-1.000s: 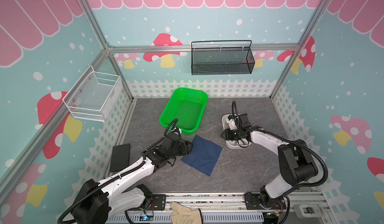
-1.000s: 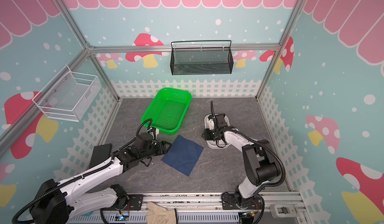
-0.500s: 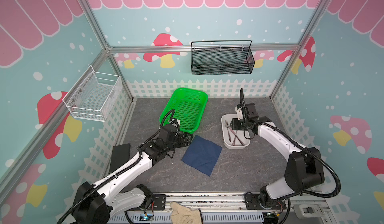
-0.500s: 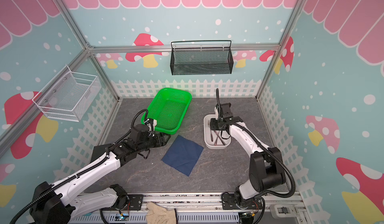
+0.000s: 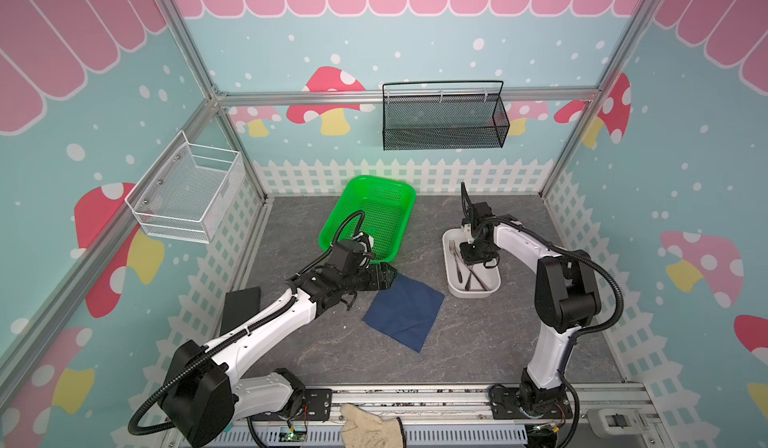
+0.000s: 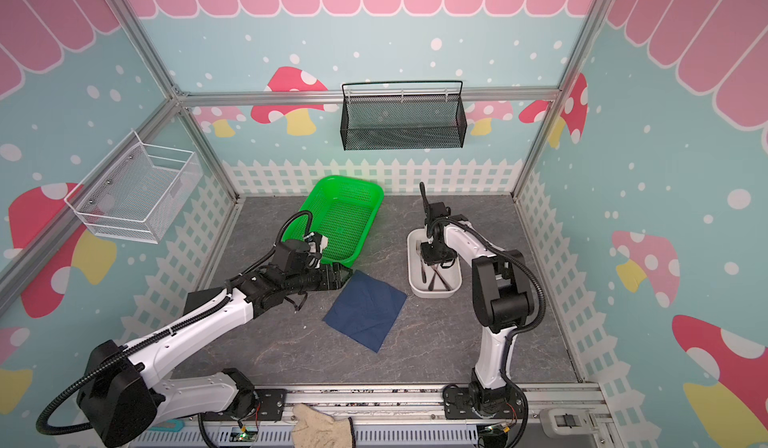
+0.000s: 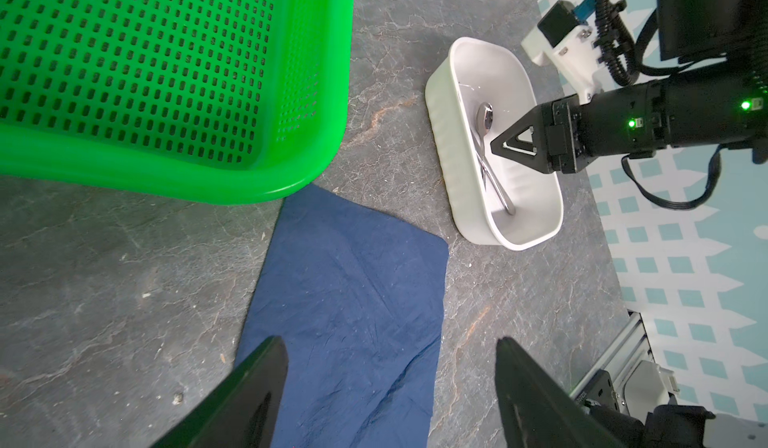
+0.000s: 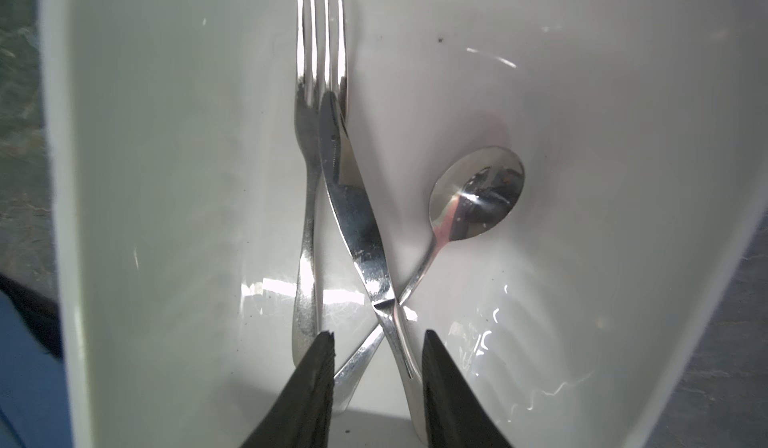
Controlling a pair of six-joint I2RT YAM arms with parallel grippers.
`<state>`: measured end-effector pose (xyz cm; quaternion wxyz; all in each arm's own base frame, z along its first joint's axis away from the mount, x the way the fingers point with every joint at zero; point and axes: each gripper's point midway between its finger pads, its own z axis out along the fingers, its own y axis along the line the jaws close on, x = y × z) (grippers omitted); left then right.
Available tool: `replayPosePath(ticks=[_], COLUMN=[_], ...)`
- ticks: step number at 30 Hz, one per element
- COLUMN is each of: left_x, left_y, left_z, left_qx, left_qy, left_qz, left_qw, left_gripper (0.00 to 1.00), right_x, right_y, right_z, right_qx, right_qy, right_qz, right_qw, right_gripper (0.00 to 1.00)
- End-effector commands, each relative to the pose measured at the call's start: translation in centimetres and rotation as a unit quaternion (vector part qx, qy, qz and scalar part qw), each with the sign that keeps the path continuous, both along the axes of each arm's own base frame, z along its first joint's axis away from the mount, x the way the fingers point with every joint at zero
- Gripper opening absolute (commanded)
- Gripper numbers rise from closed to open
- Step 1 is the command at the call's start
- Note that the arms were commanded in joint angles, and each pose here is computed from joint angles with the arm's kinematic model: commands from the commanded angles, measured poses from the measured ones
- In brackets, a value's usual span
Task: Place the utensils on the paper napkin and roll it up
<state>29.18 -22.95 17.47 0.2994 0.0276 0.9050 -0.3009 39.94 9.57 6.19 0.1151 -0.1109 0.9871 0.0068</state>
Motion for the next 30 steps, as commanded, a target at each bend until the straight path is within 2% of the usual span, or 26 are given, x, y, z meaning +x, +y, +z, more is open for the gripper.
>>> replayPosePath(ticks=[1,18,22,30], left_x=[0.0,0.5,0.6,0.6], left_y=[0.4,0.4,0.6,0.8], left_z=[0.1,-0.4,-0.5,-0.6], left_qx=[0.012,0.017,0.019,0.020], left_qy=[-0.002,0.005,0.005,0.008], left_qz=[-0.004,-0.010,-0.006,-0.003], left_qw=[1.000,1.000,1.000,1.000], left_gripper=[0.81,0.81,0.81,0.81], right_x=[-1.8,-2.3,-1.9,-3.1], right_y=[-0.2,-1.7,-1.4,-0.7], right_z=[-0.9,-3.9,-4.5,-6.5], right_qx=[-0.010,-0.034,-0.017,0.008], right_qy=[0.046,0.083,0.085,0.122], right_qz=[0.033,0.041,0.045,0.050], right_qw=[0.998,0.995,0.995,0.991], right_gripper=[0.38,0.34,0.33,0.26])
